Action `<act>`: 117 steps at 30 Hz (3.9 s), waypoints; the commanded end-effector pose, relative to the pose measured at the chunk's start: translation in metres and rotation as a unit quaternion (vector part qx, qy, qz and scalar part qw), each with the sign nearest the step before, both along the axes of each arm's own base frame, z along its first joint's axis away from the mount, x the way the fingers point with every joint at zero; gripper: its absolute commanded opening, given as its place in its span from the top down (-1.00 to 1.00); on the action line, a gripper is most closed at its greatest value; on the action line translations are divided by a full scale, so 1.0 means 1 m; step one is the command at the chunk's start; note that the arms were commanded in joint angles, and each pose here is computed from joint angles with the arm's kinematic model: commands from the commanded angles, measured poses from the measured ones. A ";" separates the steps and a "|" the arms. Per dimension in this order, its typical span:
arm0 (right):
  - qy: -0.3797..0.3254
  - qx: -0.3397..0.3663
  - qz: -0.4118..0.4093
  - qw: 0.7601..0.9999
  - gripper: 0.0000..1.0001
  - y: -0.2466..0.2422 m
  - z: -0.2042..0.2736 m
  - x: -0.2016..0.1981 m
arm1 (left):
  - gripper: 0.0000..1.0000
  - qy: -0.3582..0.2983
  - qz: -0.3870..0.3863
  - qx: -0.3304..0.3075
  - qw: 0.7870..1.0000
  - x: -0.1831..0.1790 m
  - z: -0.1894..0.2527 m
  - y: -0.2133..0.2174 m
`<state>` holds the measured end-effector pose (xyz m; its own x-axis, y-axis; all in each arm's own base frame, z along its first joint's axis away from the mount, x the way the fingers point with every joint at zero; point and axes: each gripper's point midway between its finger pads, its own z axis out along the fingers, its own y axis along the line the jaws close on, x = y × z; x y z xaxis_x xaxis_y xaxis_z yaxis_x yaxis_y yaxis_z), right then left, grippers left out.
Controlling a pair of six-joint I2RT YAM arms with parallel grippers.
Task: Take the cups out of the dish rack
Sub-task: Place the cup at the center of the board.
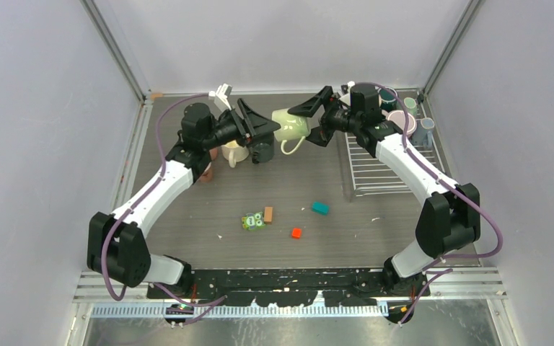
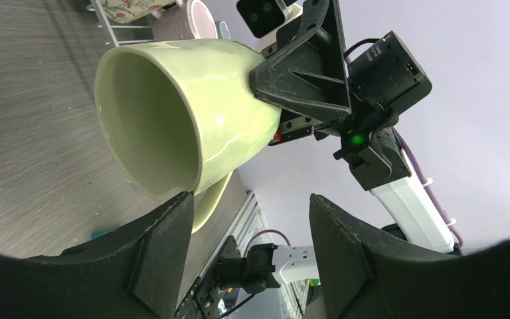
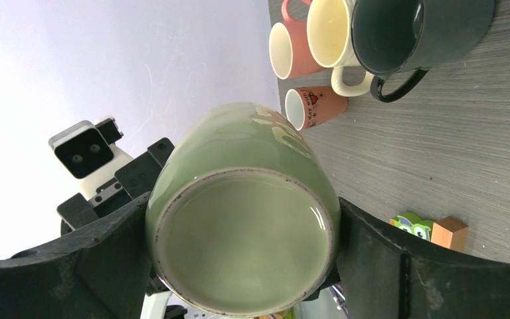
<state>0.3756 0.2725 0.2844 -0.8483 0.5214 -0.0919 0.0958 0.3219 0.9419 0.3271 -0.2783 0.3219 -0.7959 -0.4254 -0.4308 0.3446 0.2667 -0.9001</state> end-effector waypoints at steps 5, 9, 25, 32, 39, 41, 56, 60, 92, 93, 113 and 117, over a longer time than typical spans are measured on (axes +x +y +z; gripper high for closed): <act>-0.060 0.055 0.043 0.996 0.71 0.011 0.045 -0.011 | -0.30 -0.026 -0.006 -0.005 1.000 0.004 0.012 0.018; -0.069 0.070 0.056 0.994 0.72 0.017 0.050 -0.013 | -0.29 -0.039 -0.023 -0.009 0.999 0.003 0.022 0.017; -0.077 0.131 0.107 0.983 0.71 0.045 0.057 -0.021 | 0.08 -0.049 -0.093 -0.098 0.990 -0.014 0.061 0.007; -0.078 0.135 0.116 0.981 0.71 0.049 0.058 -0.027 | 0.18 -0.037 -0.099 -0.076 0.991 -0.016 0.053 -0.001; -0.076 0.136 0.121 0.980 0.67 0.050 0.057 -0.030 | 0.80 -0.028 -0.100 -0.067 0.992 -0.016 0.051 -0.009; -0.077 0.135 0.121 0.980 0.47 0.050 0.057 -0.031 | 1.00 -0.029 -0.096 -0.058 0.993 -0.016 0.049 -0.010; -0.069 0.007 0.063 0.996 -1.00 0.016 0.003 -0.027 | 1.00 -0.055 -0.036 0.035 0.997 -0.024 0.044 0.023; -0.077 0.030 0.062 0.995 -0.99 0.007 0.005 -0.029 | 1.00 -0.058 -0.035 0.033 0.997 -0.028 0.048 0.027; -0.081 -0.162 -0.058 0.982 -1.00 -0.065 -0.019 -0.034 | 1.00 0.049 0.042 0.428 0.901 -0.044 -0.109 0.099; -0.079 -0.169 -0.058 0.981 -1.00 -0.066 -0.020 -0.033 | 1.00 0.048 0.042 0.445 0.893 -0.043 -0.117 0.099; -0.078 -0.216 -0.073 0.970 -1.00 -0.076 -0.028 -0.023 | 1.00 0.116 0.047 0.569 0.813 0.001 -0.229 0.118; -0.078 -0.218 -0.067 0.971 -1.00 -0.075 -0.030 -0.020 | 1.00 0.125 0.050 0.573 0.809 0.009 -0.237 0.122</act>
<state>0.3463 0.1955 0.2404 -0.7497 0.5220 -0.4067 0.0756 0.6781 0.7311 0.3028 -0.1566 0.0682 -0.9440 0.0849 -0.3189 0.1199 0.9885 -0.0918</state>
